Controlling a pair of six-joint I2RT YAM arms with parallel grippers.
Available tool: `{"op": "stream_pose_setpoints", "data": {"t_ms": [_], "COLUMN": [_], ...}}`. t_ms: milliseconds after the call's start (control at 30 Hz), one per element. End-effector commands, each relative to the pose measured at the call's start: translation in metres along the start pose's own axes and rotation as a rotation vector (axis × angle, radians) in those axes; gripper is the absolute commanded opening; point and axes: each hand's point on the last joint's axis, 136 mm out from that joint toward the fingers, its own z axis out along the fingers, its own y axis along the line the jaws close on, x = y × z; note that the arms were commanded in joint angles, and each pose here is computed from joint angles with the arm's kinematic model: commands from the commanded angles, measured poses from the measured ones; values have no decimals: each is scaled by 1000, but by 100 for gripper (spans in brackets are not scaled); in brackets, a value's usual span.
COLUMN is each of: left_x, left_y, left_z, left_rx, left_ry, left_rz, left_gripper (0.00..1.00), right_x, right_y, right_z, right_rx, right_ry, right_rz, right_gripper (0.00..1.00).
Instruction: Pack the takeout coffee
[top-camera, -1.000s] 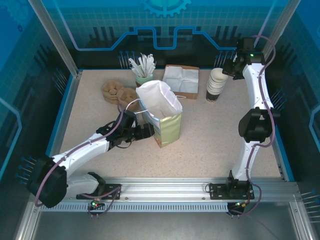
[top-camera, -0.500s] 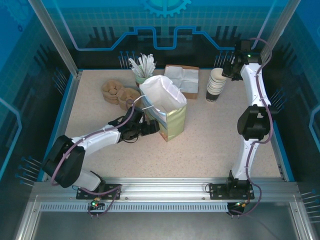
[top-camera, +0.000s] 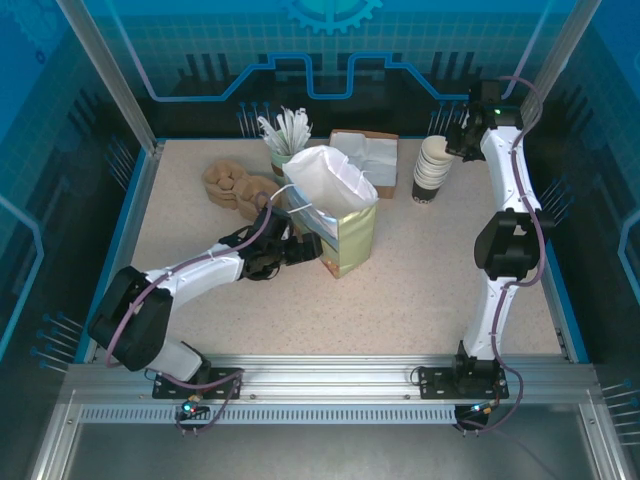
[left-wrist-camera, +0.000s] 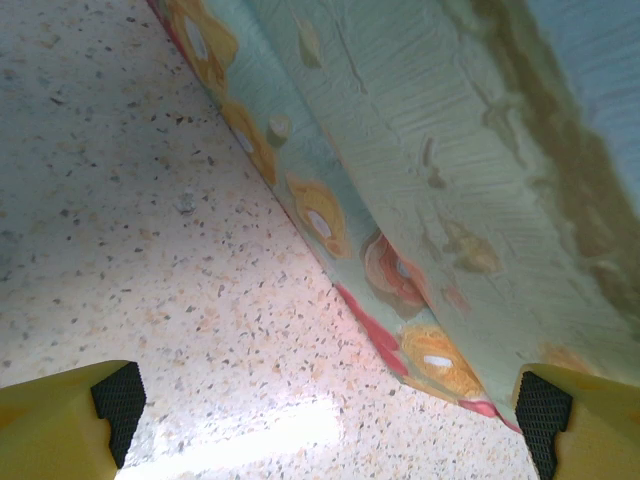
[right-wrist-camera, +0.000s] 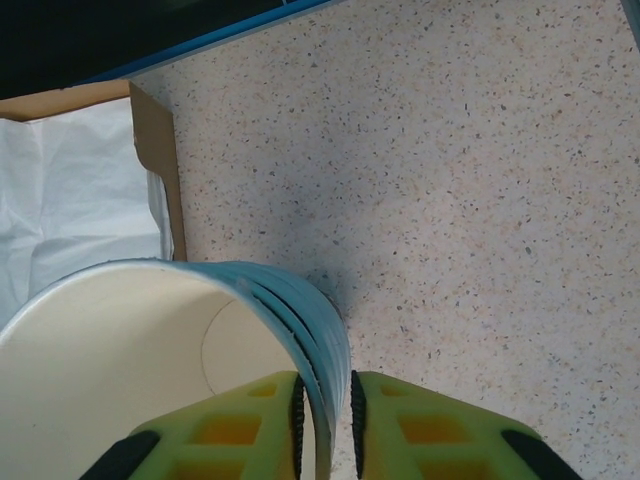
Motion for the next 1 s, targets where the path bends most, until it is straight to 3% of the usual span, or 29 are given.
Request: {"op": "stream_pose_setpoints", "data": {"t_ms": [0,333,533,967], "left_x": [-14,-36,-40,-46], "left_y": [-14,-33,-30,-12], "left_z": [-24,-78,-102,-150], "left_rx": [6,12,-12,-29], "left_ry": [-45,-118,-142,-199], "left_rz": [38,85,99,85], "left_gripper": [97,99,99,99], "right_x": [-4,-13,-22,-40], "right_y": [11,15,22,30], "right_z": [-5,-25,-51,-155], "right_rx": [-24,-45,-87,-163], "right_ry": [-8,-33,-70,-235], "right_rz": [-21,-11,-4,6], "right_gripper": [18,5,4,0]}}
